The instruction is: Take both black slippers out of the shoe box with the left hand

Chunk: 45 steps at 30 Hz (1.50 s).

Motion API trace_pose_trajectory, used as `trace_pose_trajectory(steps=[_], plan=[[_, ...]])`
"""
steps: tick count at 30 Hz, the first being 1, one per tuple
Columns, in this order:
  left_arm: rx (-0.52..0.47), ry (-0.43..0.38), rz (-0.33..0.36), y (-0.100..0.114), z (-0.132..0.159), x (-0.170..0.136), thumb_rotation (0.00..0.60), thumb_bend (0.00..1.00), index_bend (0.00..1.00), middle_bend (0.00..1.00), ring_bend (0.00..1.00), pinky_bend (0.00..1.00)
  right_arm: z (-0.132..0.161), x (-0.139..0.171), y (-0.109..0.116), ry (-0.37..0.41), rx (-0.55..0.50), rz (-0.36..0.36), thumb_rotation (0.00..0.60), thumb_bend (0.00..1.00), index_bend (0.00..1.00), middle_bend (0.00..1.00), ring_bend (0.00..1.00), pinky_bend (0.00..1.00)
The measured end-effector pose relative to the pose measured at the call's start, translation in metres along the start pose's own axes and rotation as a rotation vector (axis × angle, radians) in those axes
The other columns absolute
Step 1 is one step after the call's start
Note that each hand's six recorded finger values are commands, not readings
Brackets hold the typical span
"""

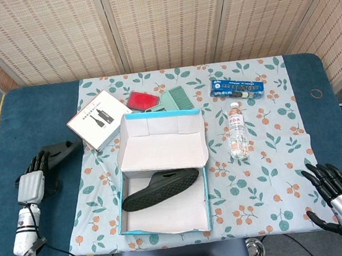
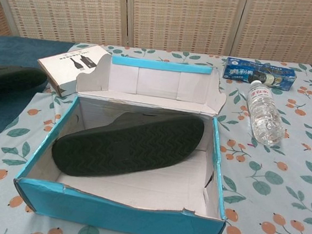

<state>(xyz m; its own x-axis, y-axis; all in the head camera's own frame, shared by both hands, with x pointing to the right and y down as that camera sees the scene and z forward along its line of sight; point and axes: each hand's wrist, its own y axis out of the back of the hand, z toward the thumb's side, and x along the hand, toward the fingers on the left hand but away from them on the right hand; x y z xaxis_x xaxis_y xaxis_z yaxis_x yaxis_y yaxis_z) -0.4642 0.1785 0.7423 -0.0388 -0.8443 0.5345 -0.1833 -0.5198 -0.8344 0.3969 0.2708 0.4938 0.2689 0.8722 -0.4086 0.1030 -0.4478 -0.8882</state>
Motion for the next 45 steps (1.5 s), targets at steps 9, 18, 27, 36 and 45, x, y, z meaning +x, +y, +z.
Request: trace_pose_trajectory(steps=[9, 18, 27, 36, 45], plan=[[-0.195, -0.069, -0.071, 0.016, 0.017, -0.028, 0.600, 0.36, 0.00, 0.00, 0.00, 0.14, 0.000, 0.000, 0.000, 0.003, -0.006, 0.006, 0.574, 0.18, 0.00, 0.00, 0.00, 0.00], [-0.393, -0.208, -0.069, 0.084, 0.050, -0.052, 0.600, 0.36, 0.00, 0.00, 0.00, 0.10, 0.002, 0.000, -0.002, 0.012, -0.007, 0.017, 0.574, 0.18, 0.00, 0.00, 0.00, 0.00], [-0.604, -0.468, -0.302, 0.103, 0.137, -0.106, 0.600, 0.36, 0.00, 0.00, 0.00, 0.10, 0.004, -0.001, -0.006, 0.020, -0.011, 0.032, 0.571, 0.18, 0.00, 0.00, 0.00, 0.00], [-0.657, -0.525, -0.541, 0.073, 0.188, -0.112, 0.600, 0.37, 0.00, 0.00, 0.00, 0.10, 0.004, -0.001, -0.007, 0.025, -0.021, 0.041, 0.572, 0.18, 0.00, 0.00, 0.00, 0.00], [-0.448, -0.521, -0.564, 0.033, 0.223, -0.100, 0.600, 0.37, 0.00, 0.00, 0.00, 0.11, 0.002, -0.001, -0.006, 0.021, -0.022, 0.042, 0.571, 0.18, 0.00, 0.00, 0.00, 0.00]])
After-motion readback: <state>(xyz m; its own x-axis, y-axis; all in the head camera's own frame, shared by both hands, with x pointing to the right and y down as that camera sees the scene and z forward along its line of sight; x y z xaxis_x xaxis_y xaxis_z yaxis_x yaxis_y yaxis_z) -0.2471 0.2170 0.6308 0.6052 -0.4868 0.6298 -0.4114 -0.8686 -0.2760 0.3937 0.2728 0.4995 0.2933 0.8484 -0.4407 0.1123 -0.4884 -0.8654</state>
